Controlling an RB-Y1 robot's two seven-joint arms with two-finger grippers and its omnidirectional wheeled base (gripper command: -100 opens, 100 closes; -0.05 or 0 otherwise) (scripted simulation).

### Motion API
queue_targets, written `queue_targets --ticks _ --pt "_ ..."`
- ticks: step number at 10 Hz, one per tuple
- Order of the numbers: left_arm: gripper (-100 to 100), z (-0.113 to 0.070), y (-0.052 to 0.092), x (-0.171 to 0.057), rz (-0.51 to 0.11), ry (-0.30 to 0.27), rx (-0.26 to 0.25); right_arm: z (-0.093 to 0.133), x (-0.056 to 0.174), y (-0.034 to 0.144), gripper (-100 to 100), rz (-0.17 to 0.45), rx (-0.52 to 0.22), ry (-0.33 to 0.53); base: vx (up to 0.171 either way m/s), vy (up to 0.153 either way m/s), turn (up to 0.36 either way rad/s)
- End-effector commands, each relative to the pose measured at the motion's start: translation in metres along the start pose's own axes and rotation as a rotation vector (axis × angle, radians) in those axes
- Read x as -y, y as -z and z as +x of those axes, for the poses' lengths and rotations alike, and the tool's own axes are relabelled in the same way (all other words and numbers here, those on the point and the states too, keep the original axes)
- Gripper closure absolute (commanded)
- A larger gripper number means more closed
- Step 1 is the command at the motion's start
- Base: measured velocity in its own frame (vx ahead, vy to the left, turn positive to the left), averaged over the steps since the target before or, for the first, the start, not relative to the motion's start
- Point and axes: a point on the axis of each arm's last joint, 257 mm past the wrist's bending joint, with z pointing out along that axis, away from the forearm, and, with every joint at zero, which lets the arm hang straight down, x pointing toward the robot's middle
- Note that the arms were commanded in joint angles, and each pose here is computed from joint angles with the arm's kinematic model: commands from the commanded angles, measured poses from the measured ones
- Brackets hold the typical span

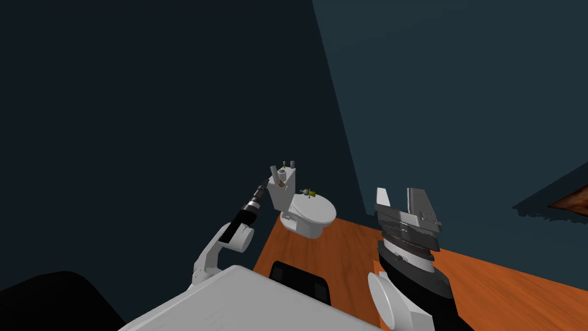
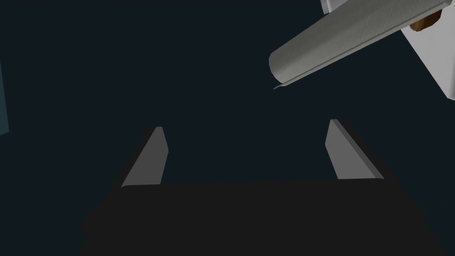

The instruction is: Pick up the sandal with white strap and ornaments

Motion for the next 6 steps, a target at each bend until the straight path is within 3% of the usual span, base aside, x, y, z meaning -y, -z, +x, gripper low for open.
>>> queue_targets --ticks 1,6 --pt "-100 0.002 0.000 -0.013 -0.047 0.000 -0.010 0.000 0.000 0.000 0 0.000 0.000 0.000 0.011 -0.026 0.038" --pt "-100 0.010 0.001 -0.049 -0.165 0.012 -0.033 0.000 0.000 0.000 0 0.000 0.000 0.000 0.032 0.001 0.013"
